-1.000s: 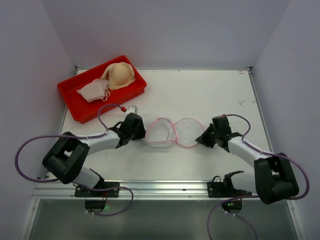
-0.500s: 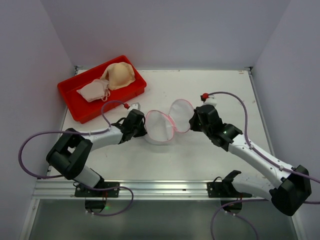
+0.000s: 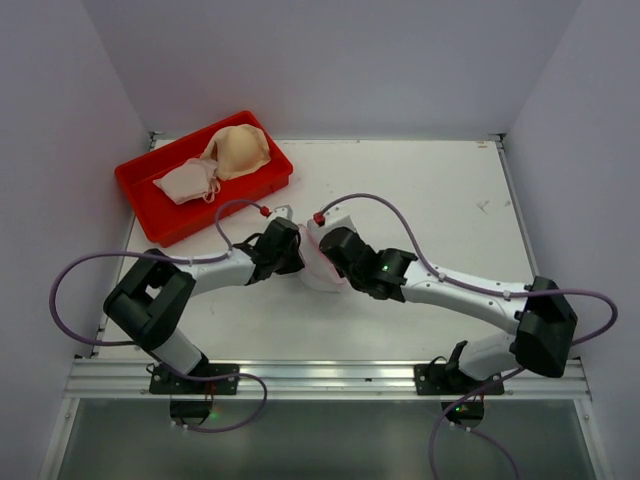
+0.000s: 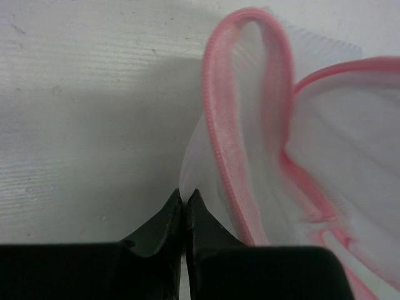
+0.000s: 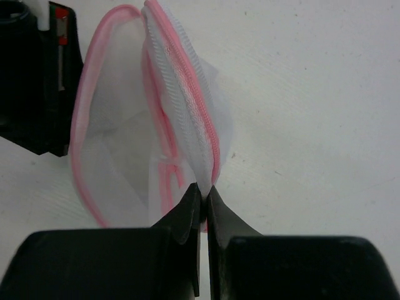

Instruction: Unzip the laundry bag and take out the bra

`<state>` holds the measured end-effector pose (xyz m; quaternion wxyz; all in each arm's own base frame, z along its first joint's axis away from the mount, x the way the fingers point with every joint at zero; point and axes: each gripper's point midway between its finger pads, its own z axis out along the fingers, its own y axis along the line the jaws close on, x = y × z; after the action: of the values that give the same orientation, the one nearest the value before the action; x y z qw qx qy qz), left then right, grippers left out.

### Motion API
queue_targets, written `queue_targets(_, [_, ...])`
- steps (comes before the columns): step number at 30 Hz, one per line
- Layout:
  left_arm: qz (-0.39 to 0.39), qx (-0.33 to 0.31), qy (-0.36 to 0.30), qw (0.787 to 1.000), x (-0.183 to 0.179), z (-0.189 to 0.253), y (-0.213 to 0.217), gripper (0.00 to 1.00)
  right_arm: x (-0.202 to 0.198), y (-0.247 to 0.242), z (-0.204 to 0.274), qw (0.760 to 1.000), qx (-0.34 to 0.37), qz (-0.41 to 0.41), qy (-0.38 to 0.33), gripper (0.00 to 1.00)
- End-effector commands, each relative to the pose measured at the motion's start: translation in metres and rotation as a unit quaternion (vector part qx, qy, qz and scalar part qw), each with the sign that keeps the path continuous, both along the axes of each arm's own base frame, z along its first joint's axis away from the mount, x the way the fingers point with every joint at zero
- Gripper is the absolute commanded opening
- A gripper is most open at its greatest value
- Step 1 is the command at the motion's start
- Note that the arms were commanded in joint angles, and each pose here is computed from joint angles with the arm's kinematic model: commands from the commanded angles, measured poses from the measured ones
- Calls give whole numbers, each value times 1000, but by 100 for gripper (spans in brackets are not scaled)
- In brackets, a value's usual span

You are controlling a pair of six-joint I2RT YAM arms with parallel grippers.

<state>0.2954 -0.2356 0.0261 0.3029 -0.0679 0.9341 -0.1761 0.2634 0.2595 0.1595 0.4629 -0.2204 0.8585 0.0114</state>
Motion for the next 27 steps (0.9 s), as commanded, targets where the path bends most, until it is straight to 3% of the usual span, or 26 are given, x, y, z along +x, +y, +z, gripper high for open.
queue_targets(1, [-3, -32, -14, 999, 7, 8, -16, 0, 5, 14, 10, 998, -44, 20, -35, 1])
queue_targets(14, [11, -57, 1, 998, -13, -14, -7, 0, -59, 84, -29, 971, 8, 233, 50, 25])
queue_targets(23, [29, -72, -9, 997, -23, -10, 7, 1, -66, 80, -66, 968, -18, 234, 93, 34])
queue_targets(27, [39, -69, -13, 997, -29, -6, 20, 10, -67, 74, -73, 967, -12, 231, 108, 36])
